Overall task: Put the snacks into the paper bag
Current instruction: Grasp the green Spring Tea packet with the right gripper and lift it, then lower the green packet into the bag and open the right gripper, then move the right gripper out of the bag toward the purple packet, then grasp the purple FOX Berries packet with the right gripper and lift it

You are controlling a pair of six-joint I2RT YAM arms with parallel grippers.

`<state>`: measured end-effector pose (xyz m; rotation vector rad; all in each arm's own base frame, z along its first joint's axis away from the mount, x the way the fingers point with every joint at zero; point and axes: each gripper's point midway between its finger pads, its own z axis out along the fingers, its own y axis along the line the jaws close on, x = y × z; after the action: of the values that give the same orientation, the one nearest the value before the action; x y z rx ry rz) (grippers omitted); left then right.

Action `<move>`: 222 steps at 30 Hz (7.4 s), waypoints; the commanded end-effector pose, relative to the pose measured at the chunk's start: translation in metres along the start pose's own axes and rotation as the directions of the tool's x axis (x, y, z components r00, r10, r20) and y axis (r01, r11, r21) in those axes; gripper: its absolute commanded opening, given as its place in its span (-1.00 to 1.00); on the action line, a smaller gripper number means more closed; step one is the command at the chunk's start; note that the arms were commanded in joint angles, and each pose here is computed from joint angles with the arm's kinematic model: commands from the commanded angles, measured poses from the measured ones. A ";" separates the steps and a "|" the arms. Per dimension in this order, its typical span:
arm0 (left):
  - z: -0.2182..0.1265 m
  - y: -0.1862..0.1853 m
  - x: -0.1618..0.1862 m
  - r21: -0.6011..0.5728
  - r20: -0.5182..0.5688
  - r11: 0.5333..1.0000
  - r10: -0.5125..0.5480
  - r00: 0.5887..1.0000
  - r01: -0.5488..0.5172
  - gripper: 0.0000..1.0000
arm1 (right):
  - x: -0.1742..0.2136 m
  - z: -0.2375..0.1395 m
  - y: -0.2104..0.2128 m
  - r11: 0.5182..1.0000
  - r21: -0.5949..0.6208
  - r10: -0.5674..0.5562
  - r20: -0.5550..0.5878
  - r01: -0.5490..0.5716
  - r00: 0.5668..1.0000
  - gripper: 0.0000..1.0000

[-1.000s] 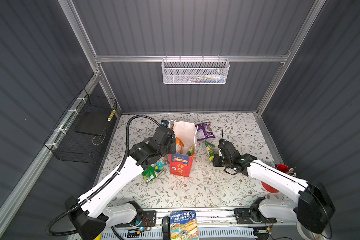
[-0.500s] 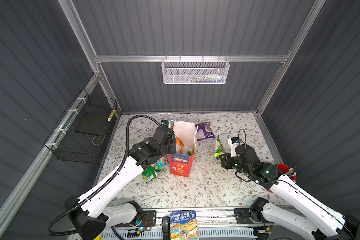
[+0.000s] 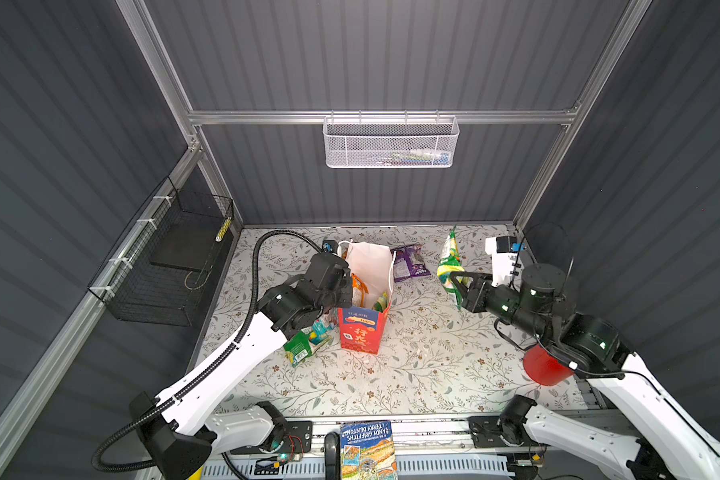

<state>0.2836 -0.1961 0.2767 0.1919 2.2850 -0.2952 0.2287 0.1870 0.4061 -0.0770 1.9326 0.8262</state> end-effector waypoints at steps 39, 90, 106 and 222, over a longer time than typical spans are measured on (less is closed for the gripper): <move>-0.012 -0.001 -0.016 0.019 0.064 1.000 0.008 0.998 -0.009 -1.00 | 0.051 0.138 0.117 0.978 -0.172 -0.149 -0.168 0.120 0.974 -1.00; -0.010 0.001 -0.016 0.008 0.067 1.000 0.016 0.998 -0.016 -1.00 | 0.063 0.142 0.079 0.983 -0.162 -0.122 -0.250 0.083 0.960 -0.31; -0.010 0.001 -0.016 0.004 0.066 1.000 0.017 0.998 -0.018 -1.00 | 0.005 0.072 0.010 0.995 -0.031 -0.102 -0.097 0.100 0.990 0.98; -0.016 0.005 -0.022 -0.010 0.097 0.999 0.036 0.995 -0.035 -1.00 | 0.030 0.117 -0.116 0.906 -0.174 0.380 -0.061 -0.385 0.923 -1.00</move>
<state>0.2854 -0.1941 0.2811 0.2257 2.2586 -0.2675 0.3549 0.1810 0.2780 0.1924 1.9438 1.3467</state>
